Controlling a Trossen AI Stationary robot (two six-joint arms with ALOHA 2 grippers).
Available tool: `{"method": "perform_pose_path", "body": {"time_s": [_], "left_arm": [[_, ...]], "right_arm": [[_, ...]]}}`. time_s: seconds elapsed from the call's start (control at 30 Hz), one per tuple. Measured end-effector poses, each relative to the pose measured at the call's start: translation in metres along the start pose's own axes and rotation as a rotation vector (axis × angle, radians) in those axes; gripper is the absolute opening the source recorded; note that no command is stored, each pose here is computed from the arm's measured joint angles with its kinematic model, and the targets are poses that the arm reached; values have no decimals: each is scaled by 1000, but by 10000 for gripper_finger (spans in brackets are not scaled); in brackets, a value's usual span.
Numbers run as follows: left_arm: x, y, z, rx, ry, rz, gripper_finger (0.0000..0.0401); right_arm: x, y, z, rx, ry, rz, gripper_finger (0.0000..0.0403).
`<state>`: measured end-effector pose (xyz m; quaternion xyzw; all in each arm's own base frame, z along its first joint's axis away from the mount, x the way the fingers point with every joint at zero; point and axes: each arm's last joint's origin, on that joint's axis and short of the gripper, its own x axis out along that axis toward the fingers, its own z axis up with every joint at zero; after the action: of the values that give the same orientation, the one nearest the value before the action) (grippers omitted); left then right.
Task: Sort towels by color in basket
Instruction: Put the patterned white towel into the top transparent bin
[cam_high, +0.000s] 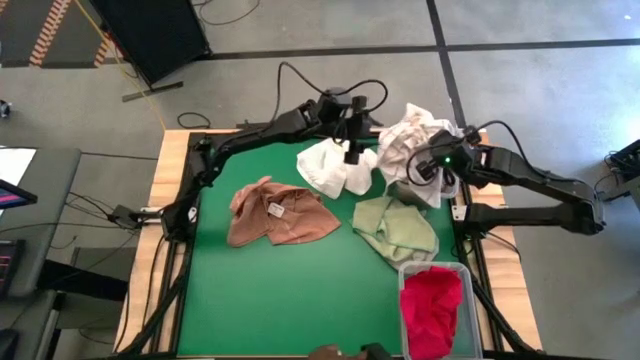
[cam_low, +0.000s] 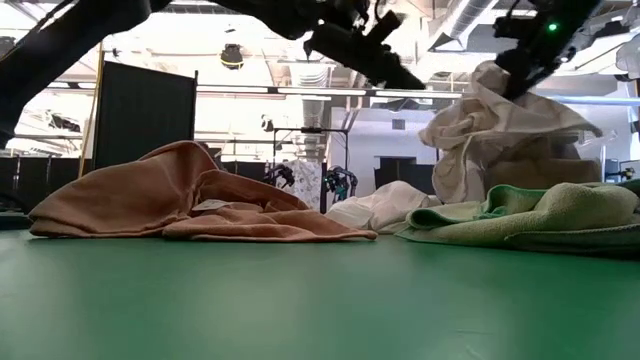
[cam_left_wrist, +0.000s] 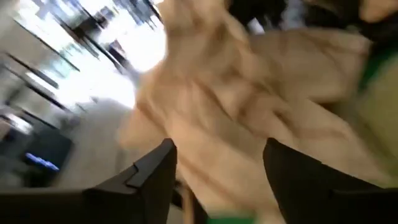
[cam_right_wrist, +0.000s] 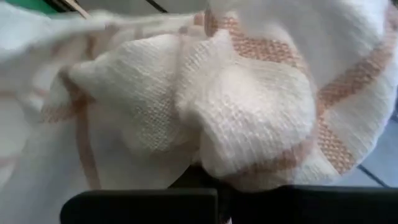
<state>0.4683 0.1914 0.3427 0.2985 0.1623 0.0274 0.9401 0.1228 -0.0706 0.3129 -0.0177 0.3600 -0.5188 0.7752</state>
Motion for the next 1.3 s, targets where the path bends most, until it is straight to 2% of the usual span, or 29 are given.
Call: {"method": "perform_pose_path", "body": {"time_s": [0.13,0.37,0.63,0.87,1.03,1.3], "left_arm": [[-17,1,2,-35,80,-59,239],[-43,-1,12,-85,170,-143,240],[-66,-22,19,-119,314,-310,240],[-80,-36,33,-103,339,-377,240],[-83,-49,30,-120,422,-462,240],[-88,-56,28,-182,495,-507,240]], "right_arm": [[3,-4,-9,-18,91,-28,27],[19,6,-13,-68,265,80,27],[49,20,-15,-117,469,137,27],[78,24,-20,-103,654,200,36],[96,27,-24,-91,758,272,36],[121,26,-32,-39,903,403,38]]}}
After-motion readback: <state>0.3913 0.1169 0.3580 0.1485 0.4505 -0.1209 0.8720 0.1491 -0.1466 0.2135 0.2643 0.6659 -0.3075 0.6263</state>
